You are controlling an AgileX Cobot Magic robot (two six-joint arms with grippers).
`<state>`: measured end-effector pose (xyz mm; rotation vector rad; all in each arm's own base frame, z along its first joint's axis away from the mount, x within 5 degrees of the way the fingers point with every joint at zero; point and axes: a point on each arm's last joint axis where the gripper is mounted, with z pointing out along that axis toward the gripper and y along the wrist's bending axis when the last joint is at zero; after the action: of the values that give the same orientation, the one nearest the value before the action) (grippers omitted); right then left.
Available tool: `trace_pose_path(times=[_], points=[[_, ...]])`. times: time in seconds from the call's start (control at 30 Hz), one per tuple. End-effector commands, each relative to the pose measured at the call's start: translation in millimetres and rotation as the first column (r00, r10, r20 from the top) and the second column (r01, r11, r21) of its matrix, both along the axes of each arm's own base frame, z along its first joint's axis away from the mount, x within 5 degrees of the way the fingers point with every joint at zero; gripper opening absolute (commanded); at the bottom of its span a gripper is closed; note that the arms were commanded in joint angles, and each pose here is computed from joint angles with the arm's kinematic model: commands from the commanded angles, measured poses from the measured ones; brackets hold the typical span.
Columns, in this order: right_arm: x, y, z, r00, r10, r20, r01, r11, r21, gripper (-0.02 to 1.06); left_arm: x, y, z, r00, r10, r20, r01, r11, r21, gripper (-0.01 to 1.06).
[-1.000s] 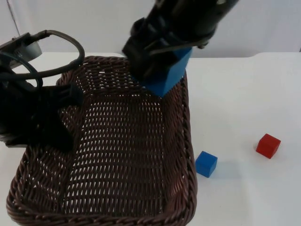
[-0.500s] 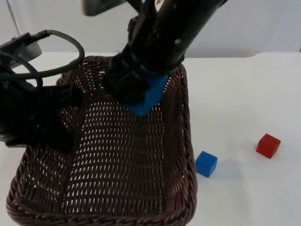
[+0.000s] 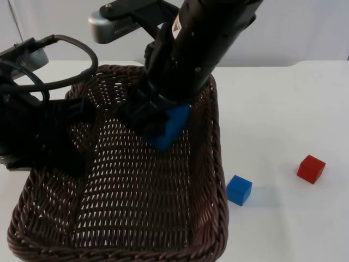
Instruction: Pick up the basket with the left hand and place the largest block into the basket with the right hand.
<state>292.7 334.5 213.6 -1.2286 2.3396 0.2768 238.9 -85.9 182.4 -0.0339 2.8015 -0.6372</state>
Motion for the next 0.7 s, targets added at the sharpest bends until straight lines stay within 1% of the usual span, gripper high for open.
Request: trace_pose_path(times=[0.0, 0.07, 0.1, 0.3, 0.33, 0.53, 0.67], points=[[0.5, 2.4, 4.2, 1.0, 0.011, 0.02, -0.012, 1.0, 0.016, 0.62, -0.5, -1.8, 3.4, 1.0, 0.023, 0.007, -0.023, 0.999, -0.027, 0.0], [0.3, 2.1, 4.0, 1.0, 0.012, 0.017, -0.012, 1.0, 0.013, 0.72, -0.5, -1.8, 3.4, 1.0, 0.023, 0.007, -0.023, 0.999, -0.027, 0.0], [0.0, 1.8, 3.8, 1.0, 0.012, 0.014, -0.012, 1.0, 0.009, 0.74, -0.5, -1.8, 3.4, 1.0, 0.023, 0.007, -0.023, 0.999, -0.027, 0.0], [-2.1, -0.6, 9.6, 1.0, 0.012, 0.009, -0.012, 1.0, 0.004, 0.74, -0.5, -1.8, 3.4, 1.0, 0.023, 0.007, -0.023, 0.999, -0.027, 0.0], [-2.7, -1.7, 10.8, 1.0, 0.014, 0.008, -0.014, 1.0, -0.004, 0.74, -0.5, -1.8, 3.4, 1.0, 0.023, 0.007, -0.023, 0.999, -0.027, 0.0], [-9.1, -10.1, 37.9, 1.0, 0.011, 0.026, -0.011, 1.0, 0.019, 0.74, -0.5, -1.8, 3.4, 1.0, 0.023, 0.007, -0.023, 0.999, -0.027, 0.0], [-15.6, -17.0, 55.0, 1.0, -0.001, 0.019, 0.001, 1.0, 0.028, 0.74, -0.5, -1.8, 3.4, 1.0, 0.023, 0.007, -0.023, 0.999, -0.027, 0.0]])
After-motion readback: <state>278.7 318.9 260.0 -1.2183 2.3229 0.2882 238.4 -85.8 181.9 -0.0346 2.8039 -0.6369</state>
